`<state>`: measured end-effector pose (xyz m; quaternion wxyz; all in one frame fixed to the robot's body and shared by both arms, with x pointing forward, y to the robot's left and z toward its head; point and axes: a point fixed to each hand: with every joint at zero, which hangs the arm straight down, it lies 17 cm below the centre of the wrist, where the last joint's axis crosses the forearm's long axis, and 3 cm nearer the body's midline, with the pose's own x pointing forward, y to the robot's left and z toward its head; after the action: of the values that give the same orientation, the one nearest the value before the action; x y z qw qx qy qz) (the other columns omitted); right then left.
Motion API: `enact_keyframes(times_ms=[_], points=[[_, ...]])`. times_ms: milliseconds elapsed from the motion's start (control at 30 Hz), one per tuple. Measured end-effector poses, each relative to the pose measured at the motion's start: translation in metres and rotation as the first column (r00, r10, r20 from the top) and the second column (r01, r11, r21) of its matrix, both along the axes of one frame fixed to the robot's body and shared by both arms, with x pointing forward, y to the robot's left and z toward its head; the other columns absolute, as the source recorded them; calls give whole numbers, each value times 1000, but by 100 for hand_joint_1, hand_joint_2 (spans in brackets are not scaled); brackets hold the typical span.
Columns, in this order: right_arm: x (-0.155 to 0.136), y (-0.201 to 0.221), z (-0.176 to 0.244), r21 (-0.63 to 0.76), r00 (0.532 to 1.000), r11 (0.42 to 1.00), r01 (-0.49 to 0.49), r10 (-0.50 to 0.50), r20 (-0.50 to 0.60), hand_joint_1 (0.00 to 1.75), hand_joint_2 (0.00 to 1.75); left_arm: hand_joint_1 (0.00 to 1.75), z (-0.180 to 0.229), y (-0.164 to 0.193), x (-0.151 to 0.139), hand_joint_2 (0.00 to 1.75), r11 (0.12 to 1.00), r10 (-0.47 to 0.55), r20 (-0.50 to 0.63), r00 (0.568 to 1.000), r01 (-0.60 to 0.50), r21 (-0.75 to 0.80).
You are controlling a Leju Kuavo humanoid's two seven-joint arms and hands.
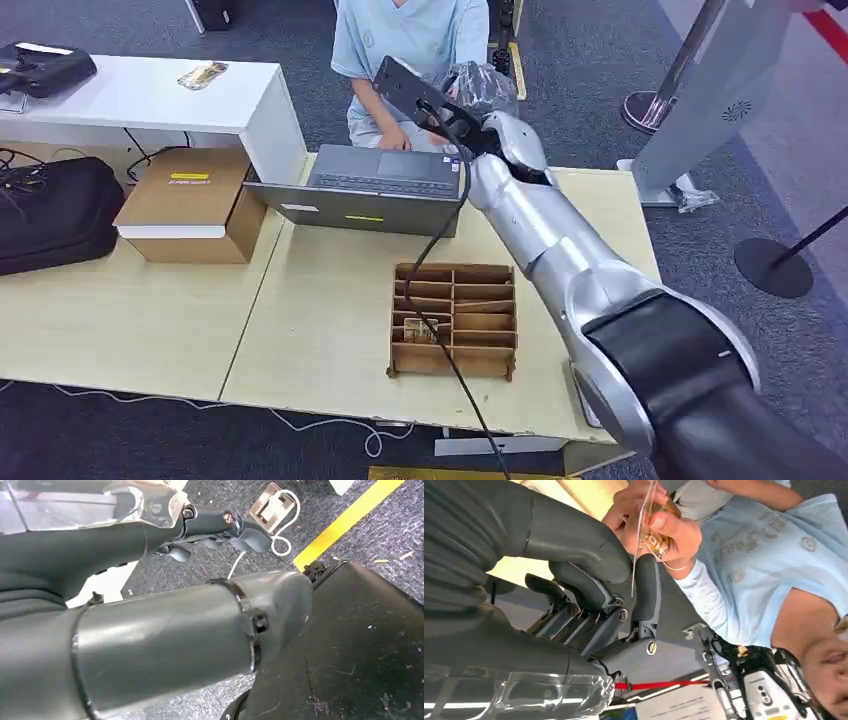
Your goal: Pass the card to the sensor for recognition and then transmit it.
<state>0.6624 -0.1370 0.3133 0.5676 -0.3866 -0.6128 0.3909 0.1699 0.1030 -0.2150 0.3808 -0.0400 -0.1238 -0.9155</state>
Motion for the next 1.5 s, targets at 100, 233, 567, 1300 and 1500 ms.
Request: enact_keyframes(times_ms=[100,233,567,1300,1500], points=[[0,-4,-5,5,1000,1000,10,-10,-10,175,175,0,0,0,0,0,1000,3,1,1000,-3,1],[1,-8,-11,9,1000,1000,20,-20,-24,0,175,0,0,1,1,0,1000,5,6,1000,-5,5],[2,-10,-6,46,1000,999,7,-8,18,0,175,0,0,-1,3,0,1000,8,14,1000,-8,-2],[-65,-72,-45,224,885,969,-107,-10,465,0,175,0,-4,-2,2,0,1000,19,51,998,-18,-15],[-150,-85,-69,396,836,891,-220,-37,548,0,175,0,-11,4,-4,0,1000,-7,80,997,8,-13]])
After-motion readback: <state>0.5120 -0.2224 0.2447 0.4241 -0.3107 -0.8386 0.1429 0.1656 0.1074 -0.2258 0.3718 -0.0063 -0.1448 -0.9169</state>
